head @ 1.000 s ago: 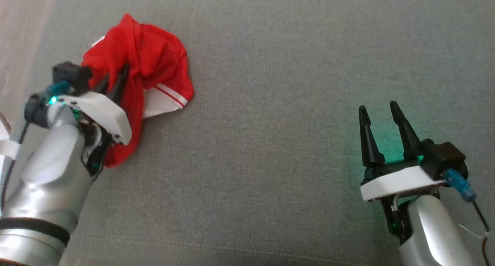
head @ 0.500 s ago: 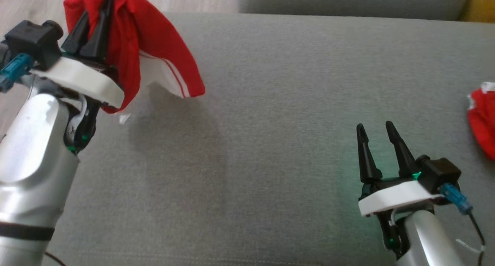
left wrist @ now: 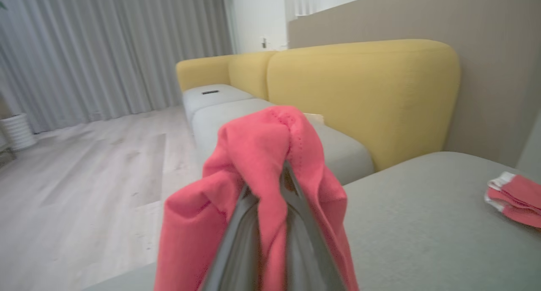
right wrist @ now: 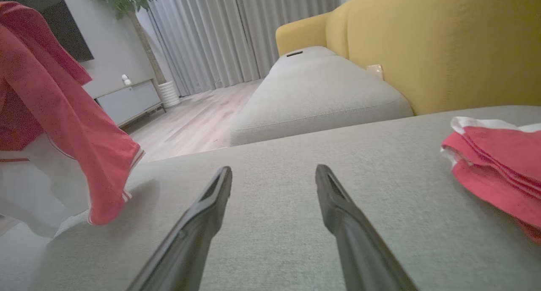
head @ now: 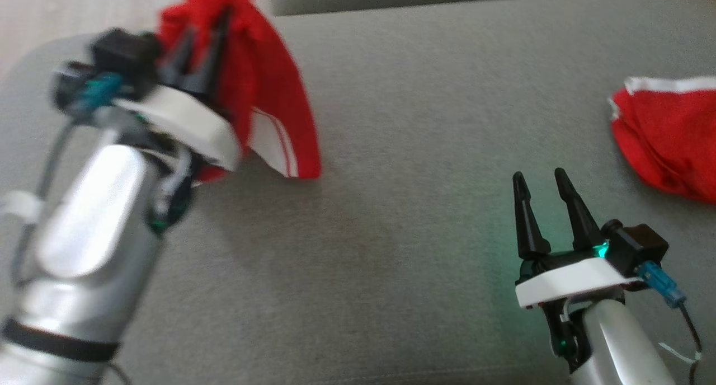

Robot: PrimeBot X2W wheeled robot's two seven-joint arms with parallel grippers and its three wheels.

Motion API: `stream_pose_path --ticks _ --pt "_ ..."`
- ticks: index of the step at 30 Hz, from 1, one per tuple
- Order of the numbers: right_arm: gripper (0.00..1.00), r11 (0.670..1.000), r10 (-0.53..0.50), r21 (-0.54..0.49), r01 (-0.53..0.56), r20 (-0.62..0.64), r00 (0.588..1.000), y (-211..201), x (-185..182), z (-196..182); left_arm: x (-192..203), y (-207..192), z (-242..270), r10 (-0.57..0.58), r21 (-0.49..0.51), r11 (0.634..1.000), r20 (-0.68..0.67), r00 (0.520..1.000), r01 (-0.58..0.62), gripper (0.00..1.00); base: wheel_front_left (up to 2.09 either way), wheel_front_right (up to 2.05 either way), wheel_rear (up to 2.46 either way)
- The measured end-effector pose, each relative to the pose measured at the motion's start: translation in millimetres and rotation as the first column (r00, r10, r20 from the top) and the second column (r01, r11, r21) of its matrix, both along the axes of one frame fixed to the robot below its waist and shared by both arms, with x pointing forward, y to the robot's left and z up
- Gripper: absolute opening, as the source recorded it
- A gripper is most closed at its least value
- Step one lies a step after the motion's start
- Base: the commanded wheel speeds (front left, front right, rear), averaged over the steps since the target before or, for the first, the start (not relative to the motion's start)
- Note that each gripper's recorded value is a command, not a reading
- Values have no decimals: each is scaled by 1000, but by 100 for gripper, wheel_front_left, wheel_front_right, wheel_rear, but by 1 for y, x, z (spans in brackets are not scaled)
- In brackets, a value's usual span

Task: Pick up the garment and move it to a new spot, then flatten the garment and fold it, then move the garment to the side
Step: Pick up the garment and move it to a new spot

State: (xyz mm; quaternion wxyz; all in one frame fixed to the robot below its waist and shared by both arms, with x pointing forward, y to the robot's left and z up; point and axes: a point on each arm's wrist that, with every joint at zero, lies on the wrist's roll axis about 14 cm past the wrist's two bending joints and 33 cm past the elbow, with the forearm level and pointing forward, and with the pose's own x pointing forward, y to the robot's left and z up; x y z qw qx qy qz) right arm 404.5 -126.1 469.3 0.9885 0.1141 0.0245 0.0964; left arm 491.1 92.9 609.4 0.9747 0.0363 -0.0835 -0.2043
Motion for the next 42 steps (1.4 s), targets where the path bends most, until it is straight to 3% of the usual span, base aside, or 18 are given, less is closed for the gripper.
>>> stream_pose_path --ticks 7,11,12,18,24,27,31,34,42 --pt "100 996 -85 -7 85 -10 996 -30 -4 -3 -1 -110 -28 -207 -99 975 -88 974 198 0 0 0 0" --pt "100 992 -127 -19 126 -23 992 -45 -13 -6 -5 -157 -38 -272 -157 955 -109 956 253 1 0 0 0" --pt "100 990 -140 -22 140 -23 990 -50 -14 -6 -7 -166 -42 -290 -161 949 -115 950 271 98 0 0 0" --pt "100 983 -181 -31 180 -22 983 -64 -19 -5 -27 -198 -64 -389 -152 918 -147 910 367 100 0 0 0" --pt "100 987 -159 -29 159 -1 987 -56 -15 1 -25 -180 -59 -344 -161 933 -129 930 323 100 0 0 0" --pt "100 991 -132 -37 132 17 991 -48 -11 6 -17 -155 -47 -269 -163 954 -97 958 251 100 0 0 0" --pt "100 995 -82 -43 84 48 995 -31 -5 15 -14 -83 -22 -98 -177 980 -16 995 94 100 0 0 0" --pt "100 998 -49 -49 51 46 998 -19 -7 14 -29 -35 -31 6 -171 985 -19 1000 -9 100 0 0 0" --pt "100 998 28 -55 -25 47 999 7 -19 15 -98 42 -66 188 -205 957 -91 978 -203 100 0 0 0"
